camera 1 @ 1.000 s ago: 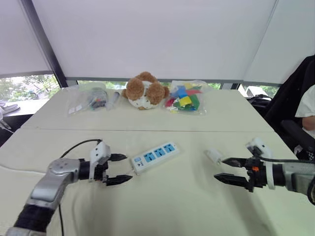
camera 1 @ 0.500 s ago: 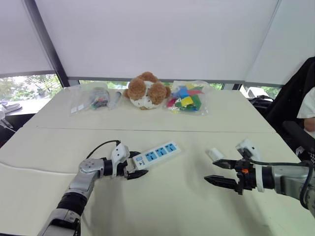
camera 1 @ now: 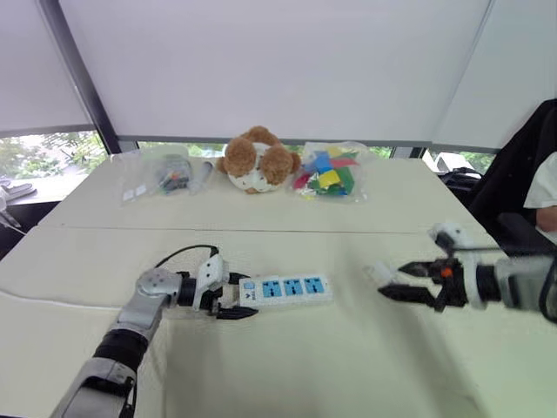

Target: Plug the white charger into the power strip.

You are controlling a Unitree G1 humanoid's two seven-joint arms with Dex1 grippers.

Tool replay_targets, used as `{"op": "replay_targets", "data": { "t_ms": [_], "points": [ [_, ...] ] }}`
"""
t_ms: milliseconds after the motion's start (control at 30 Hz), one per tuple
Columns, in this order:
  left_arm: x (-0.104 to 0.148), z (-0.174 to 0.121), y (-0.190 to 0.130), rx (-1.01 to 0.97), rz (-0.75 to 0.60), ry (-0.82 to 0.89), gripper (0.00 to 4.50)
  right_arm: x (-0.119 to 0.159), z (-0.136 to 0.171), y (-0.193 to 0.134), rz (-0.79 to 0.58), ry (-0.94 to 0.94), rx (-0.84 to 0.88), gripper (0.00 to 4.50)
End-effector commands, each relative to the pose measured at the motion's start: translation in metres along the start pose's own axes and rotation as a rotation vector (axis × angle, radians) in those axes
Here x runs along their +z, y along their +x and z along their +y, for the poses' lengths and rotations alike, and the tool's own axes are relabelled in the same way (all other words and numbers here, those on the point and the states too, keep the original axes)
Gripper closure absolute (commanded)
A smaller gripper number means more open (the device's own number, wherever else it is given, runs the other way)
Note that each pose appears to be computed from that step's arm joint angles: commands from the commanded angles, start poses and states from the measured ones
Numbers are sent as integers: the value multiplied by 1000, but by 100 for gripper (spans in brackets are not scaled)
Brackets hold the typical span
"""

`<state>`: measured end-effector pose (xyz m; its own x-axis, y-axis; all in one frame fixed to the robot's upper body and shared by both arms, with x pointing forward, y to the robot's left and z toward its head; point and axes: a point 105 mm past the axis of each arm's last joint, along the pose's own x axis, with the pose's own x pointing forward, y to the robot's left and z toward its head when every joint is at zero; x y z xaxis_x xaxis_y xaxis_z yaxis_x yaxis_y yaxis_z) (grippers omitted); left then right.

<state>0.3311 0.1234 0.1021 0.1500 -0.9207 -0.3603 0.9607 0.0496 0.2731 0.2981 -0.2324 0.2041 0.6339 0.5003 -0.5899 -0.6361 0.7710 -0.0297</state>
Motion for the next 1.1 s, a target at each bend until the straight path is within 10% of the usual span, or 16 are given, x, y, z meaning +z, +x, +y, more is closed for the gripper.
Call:
{"op": "replay_targets", "data": {
  "t_ms": [33,433,1100],
  "points": [
    [-5,-12,8,-129,61,29,147,1,-23,3,114,-34,-37,0],
    [-10,-20,27,-86,7,-9,147,22,-67,49,421,9,-4,0],
    [-13,-27,48,9,-50,-49,147,5,-55,86,573,55,30,0]
  ]
}}
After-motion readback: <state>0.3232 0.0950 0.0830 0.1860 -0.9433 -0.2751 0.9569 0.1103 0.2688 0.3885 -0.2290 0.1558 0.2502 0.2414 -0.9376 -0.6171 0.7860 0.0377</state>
